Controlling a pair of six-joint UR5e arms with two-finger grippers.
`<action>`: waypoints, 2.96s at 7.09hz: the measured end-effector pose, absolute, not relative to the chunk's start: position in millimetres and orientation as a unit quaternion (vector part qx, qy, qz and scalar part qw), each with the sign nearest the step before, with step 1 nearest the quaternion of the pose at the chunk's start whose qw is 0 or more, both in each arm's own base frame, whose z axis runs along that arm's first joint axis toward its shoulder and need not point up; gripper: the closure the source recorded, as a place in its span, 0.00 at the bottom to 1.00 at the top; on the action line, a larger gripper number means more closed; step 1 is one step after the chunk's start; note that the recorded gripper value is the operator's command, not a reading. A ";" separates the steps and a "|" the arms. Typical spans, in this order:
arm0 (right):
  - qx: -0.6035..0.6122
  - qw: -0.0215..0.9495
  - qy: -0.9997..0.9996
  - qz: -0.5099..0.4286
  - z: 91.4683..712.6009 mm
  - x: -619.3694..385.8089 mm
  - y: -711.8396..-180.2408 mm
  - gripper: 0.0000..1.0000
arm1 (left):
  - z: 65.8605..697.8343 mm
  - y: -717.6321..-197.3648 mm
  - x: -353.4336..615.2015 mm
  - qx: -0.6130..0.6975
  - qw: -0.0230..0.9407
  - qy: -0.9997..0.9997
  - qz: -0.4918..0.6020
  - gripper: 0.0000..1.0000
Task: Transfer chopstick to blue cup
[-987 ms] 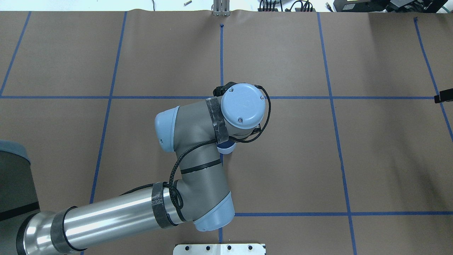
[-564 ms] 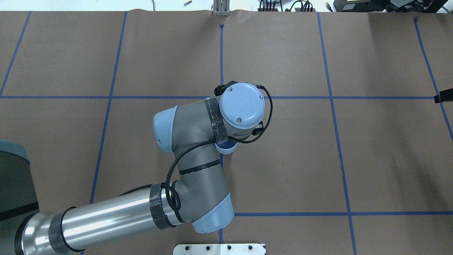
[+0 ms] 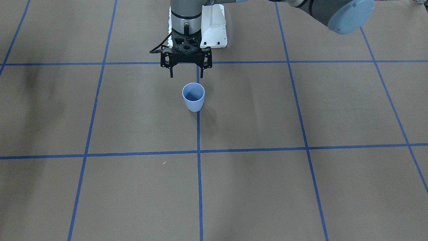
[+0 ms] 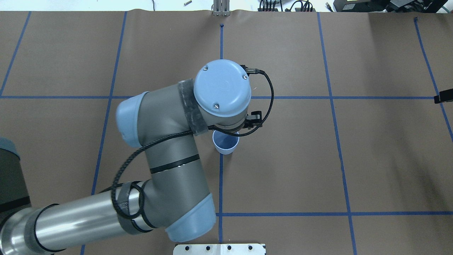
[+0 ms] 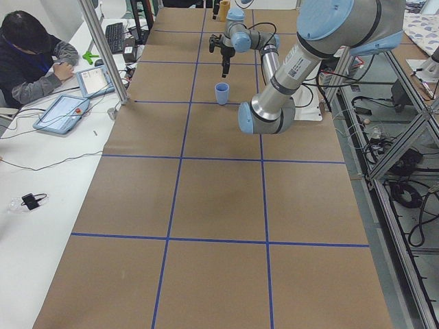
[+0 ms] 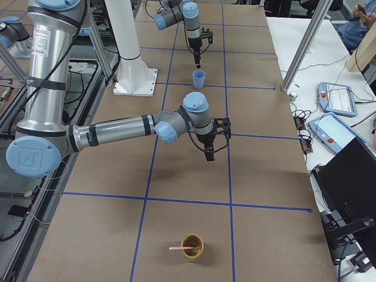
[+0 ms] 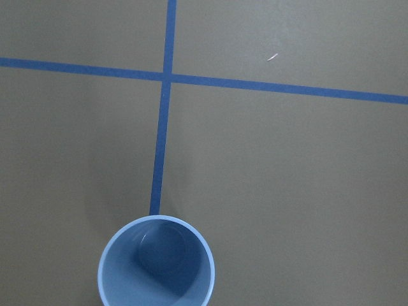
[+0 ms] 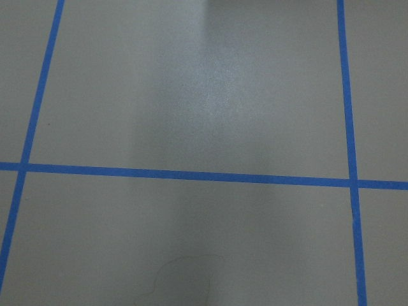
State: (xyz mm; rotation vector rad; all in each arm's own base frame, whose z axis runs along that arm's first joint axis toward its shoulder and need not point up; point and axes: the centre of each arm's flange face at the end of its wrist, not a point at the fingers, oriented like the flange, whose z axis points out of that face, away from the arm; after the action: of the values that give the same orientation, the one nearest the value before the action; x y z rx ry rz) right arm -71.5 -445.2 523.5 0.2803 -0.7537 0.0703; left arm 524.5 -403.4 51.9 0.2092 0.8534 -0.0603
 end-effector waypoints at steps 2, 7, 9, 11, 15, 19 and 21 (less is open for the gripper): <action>0.133 0.920 -0.367 0.031 528.2 -70.5 -443.4 0.00 | 116.5 -473.5 425.0 0.122 0.915 0.382 0.050 0.01; 0.133 0.920 -0.368 -0.009 585.7 13.6 -413.3 0.00 | 334.0 -616.5 108.3 0.113 0.916 0.353 0.154 0.01; 0.129 0.926 -0.352 -0.029 612.6 66.7 -390.8 0.00 | 442.6 -619.1 11.2 0.079 0.916 0.363 0.148 0.01; 0.121 0.932 -0.333 -0.072 632.1 118.4 -372.5 0.00 | 544.0 -585.1 -64.2 0.062 0.918 0.366 0.141 0.01; 0.110 0.922 -0.322 -0.184 706.8 158.9 -425.9 0.02 | 610.7 -532.0 -92.4 0.067 0.918 0.366 0.136 0.01; 0.059 0.929 -0.297 -0.211 761.1 162.3 -421.1 0.12 | 613.3 -521.1 -92.4 0.077 0.918 0.364 0.140 0.01; 0.043 0.929 -0.288 -0.228 777.8 160.3 -396.3 0.49 | 612.7 -520.3 -92.3 0.083 0.917 0.363 0.142 0.01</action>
State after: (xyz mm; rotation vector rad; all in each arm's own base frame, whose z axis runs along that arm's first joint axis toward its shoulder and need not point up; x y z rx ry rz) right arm 160.3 -396.3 777.8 0.0890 -0.5892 -0.4676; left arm -92.3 -520.3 612.7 0.1699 0.7458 0.2916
